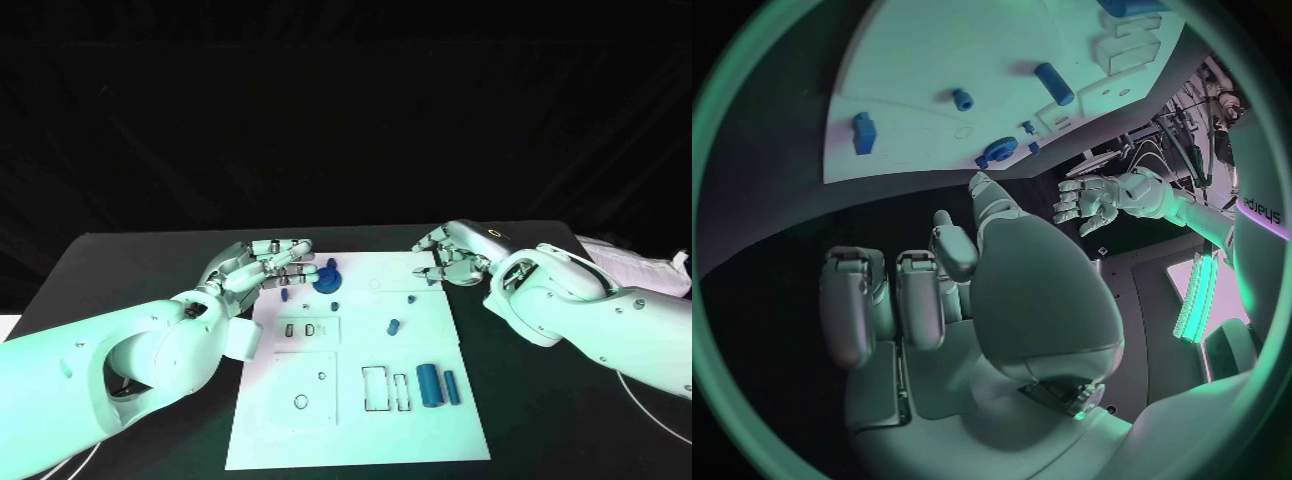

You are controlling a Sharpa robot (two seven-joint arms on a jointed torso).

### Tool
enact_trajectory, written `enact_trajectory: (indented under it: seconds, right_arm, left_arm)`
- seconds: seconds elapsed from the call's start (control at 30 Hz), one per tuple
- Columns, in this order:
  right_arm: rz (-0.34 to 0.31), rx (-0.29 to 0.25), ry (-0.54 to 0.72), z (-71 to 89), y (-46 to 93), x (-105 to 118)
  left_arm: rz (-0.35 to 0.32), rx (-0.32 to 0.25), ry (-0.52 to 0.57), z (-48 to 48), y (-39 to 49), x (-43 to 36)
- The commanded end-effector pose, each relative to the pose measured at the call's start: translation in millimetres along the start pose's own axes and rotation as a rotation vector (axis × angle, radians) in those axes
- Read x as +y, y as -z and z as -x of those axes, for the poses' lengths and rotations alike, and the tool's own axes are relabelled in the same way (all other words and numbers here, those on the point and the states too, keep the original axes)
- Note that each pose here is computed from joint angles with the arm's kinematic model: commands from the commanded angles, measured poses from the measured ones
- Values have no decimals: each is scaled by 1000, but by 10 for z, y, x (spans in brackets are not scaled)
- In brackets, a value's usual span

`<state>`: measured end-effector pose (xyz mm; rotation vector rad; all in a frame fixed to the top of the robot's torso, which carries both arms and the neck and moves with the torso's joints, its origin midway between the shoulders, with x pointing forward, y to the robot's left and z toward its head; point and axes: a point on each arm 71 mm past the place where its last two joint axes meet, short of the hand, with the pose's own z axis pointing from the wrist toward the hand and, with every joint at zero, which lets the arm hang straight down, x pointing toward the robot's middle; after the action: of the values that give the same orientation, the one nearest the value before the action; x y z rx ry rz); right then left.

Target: Assemble the parts on the task board

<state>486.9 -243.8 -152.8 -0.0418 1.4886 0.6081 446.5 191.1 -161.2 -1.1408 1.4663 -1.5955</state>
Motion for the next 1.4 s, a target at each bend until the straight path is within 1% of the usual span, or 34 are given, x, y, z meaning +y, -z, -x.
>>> enact_trajectory:
  seconds: [0.03,0.2,0.37,0.57,0.8,1.1,1.4]
  right_arm:
    - [22,39,-41,-20,28,-144]
    - [-32,54,-49,-69,37,-348]
    - [-57,67,-57,-149,50,-425]
    - [-72,77,-56,-218,44,-476]
    - [-82,70,-53,-252,12,-523]
    - [-86,80,-56,-307,-43,-513]
    - [-89,94,-55,-338,-64,-517]
  left_arm:
    - [-13,27,11,-15,-2,-14]
    - [-12,26,11,-4,0,-13]
    - [-12,25,10,5,0,-12]
    - [-11,23,10,15,2,-11]
    - [-10,23,10,16,1,-10]
    - [-9,24,10,13,-2,-9]
    - [-9,23,10,16,-3,-7]
